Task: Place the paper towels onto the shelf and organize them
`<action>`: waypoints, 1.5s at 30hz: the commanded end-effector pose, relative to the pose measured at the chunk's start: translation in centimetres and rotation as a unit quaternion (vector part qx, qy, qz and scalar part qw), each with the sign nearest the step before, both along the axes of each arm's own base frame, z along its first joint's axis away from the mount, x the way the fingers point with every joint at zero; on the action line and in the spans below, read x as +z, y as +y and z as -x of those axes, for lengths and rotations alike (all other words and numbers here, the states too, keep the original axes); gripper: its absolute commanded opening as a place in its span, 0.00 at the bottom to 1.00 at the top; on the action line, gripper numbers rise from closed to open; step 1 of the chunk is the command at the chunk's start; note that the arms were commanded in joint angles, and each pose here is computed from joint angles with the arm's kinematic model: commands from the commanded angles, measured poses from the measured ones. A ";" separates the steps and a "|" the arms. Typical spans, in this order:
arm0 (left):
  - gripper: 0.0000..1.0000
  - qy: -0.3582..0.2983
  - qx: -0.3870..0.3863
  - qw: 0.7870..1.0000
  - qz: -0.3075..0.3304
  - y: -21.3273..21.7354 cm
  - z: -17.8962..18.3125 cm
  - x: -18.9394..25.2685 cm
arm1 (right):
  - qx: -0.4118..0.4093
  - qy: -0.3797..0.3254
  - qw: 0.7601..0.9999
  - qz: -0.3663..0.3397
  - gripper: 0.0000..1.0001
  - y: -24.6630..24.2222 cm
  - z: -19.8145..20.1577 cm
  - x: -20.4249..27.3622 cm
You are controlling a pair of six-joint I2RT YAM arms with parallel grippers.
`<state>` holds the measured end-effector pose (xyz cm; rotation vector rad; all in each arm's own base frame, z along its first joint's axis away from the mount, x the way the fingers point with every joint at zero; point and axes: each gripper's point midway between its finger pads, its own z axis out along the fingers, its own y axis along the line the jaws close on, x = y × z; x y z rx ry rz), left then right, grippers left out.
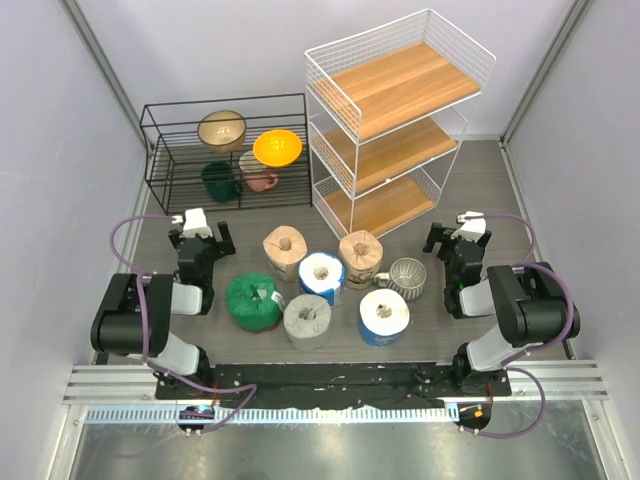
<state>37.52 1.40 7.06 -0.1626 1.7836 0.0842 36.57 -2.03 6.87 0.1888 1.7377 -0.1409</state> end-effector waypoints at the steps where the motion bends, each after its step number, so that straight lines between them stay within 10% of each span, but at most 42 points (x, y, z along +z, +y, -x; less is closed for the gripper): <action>1: 1.00 -0.032 -0.003 0.999 -0.005 0.0 -0.9 2.1 | -0.003 -0.033 0.999 -0.001 1.00 -0.1 -0.8 1.9; 14: 1.00 -0.063 -0.045 0.997 -0.012 -1.3 -0.8 4.5 | -0.081 -0.026 0.996 -0.016 1.00 -2.4 -0.4 3.9; 26: 1.00 -0.078 0.027 0.993 0.080 -0.1 1.7 12.1 | -0.105 -0.143 0.977 -0.120 1.00 -2.5 2.3 16.3; 32: 1.00 -0.097 -0.015 0.970 0.221 -3.3 3.6 14.9 | -0.015 -0.060 0.978 -0.201 1.00 2.0 1.9 15.4; 45: 1.00 -0.021 -0.050 0.953 0.300 -6.0 5.0 15.8 | 0.056 0.007 0.969 -0.240 1.00 5.3 2.2 15.6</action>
